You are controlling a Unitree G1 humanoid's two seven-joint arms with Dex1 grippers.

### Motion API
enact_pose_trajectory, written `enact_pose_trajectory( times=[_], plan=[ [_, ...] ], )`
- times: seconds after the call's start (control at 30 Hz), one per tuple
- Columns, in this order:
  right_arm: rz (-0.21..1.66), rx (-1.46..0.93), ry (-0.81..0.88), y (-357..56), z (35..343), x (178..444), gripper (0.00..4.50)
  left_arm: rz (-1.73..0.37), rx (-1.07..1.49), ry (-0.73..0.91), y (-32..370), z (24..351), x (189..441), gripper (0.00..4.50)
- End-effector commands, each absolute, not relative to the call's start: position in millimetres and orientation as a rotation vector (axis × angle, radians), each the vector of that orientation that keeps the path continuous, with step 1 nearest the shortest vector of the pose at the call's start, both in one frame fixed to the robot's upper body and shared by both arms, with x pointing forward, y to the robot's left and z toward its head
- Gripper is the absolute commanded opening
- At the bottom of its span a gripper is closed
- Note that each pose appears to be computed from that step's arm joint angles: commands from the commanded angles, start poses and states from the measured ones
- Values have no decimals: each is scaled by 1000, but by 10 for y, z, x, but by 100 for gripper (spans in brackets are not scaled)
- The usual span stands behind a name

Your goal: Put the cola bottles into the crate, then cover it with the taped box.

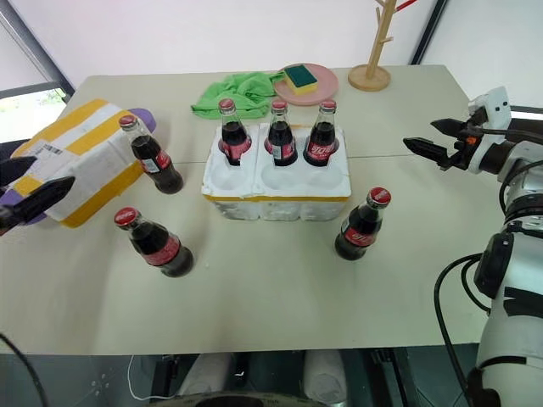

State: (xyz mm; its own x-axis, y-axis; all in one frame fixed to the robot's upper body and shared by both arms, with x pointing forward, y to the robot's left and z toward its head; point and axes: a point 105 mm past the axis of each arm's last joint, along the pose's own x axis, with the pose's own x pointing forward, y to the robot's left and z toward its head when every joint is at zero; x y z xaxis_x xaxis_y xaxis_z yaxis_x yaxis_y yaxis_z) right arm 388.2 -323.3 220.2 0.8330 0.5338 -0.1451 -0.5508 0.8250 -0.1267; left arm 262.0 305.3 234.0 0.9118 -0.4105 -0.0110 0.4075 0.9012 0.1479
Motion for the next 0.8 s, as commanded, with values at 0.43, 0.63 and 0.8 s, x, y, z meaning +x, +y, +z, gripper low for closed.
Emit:
enact_pose_trajectory(
  times=[0.43, 0.63, 0.8],
  plan=[
    [605, -232, 9, -3220, 2463, 3846, 450, -597, 168, 17, 2811, 2200, 2801, 434],
    [569, -229, 27, -3295, 2391, 3828, 450, -716, 205, 141, 2769, 2144, 2305, 434],
    [552, -224, 24, -3292, 2381, 3853, 450, -670, 227, 119, 2812, 2181, 2275, 434]
  ],
)
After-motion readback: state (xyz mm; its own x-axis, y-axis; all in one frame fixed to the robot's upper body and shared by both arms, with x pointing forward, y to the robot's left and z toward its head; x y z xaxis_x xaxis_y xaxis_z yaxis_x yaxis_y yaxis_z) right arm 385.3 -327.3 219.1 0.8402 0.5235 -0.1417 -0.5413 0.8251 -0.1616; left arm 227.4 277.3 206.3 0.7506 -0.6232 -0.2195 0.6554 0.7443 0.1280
